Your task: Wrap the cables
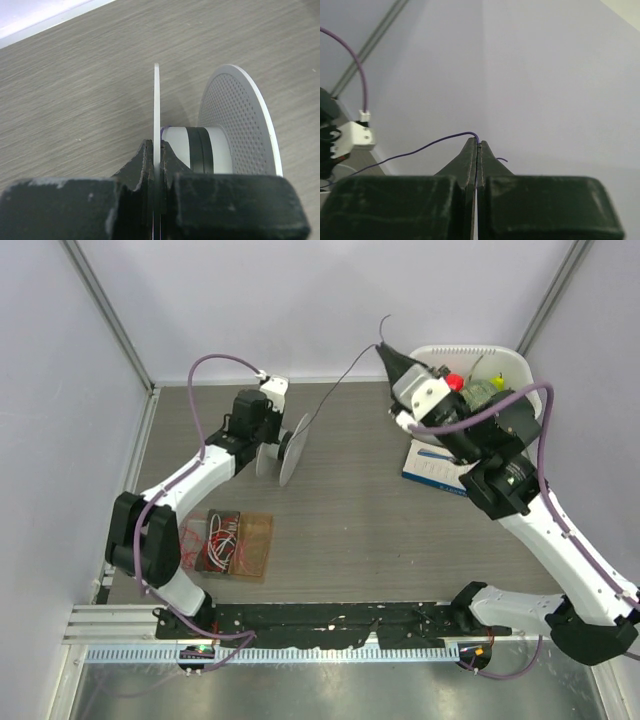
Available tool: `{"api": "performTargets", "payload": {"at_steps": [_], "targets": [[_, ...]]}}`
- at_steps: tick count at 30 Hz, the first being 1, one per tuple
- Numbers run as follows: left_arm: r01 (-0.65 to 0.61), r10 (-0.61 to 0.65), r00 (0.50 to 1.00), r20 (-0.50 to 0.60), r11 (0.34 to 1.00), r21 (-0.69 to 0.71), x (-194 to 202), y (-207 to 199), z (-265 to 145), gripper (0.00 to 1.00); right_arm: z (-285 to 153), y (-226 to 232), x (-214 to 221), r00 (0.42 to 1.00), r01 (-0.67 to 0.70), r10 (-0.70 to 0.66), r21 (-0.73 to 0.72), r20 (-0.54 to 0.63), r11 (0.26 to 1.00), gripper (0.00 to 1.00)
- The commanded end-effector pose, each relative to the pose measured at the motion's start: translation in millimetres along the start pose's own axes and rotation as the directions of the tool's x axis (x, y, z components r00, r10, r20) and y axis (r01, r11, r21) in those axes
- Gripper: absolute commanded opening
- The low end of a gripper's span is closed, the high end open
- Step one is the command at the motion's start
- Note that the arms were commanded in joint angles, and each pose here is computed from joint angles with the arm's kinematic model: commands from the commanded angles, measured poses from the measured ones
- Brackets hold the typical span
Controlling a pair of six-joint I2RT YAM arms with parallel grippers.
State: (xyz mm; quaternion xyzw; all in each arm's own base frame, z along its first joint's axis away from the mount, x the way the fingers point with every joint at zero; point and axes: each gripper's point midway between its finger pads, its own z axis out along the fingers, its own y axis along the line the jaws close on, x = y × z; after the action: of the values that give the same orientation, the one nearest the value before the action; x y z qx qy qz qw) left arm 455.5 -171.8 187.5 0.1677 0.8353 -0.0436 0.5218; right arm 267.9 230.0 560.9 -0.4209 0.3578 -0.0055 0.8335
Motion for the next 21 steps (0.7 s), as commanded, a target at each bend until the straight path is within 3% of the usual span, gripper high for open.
{"api": "performTargets", "payload": {"at_steps": [1,7,12,21], "targets": [[-0.06,0.041,0.988,0.146,0.99,0.129,-41.1,-16.0,-33.7,0.0,5.2,-53.1,3.3,0.997,-0.078,0.074,0.162,0.027,0.984,0.01],[-0.165,0.109,0.977,0.181,0.928,0.334,-35.7,-48.8,-72.4,0.0,8.9,-87.5,64.8,0.992,-0.101,0.115,0.237,-0.05,0.966,0.01],[-0.18,0.072,0.971,0.227,0.847,0.5,-46.8,-76.8,-115.4,0.0,3.9,-95.3,124.5,0.983,-0.083,0.12,0.246,-0.137,0.966,0.01],[-0.181,-0.055,0.946,0.318,0.727,0.663,-97.1,-94.0,-207.3,0.0,-69.0,-131.2,253.5,0.922,-0.033,0.153,0.322,-0.355,0.946,0.01]]}}
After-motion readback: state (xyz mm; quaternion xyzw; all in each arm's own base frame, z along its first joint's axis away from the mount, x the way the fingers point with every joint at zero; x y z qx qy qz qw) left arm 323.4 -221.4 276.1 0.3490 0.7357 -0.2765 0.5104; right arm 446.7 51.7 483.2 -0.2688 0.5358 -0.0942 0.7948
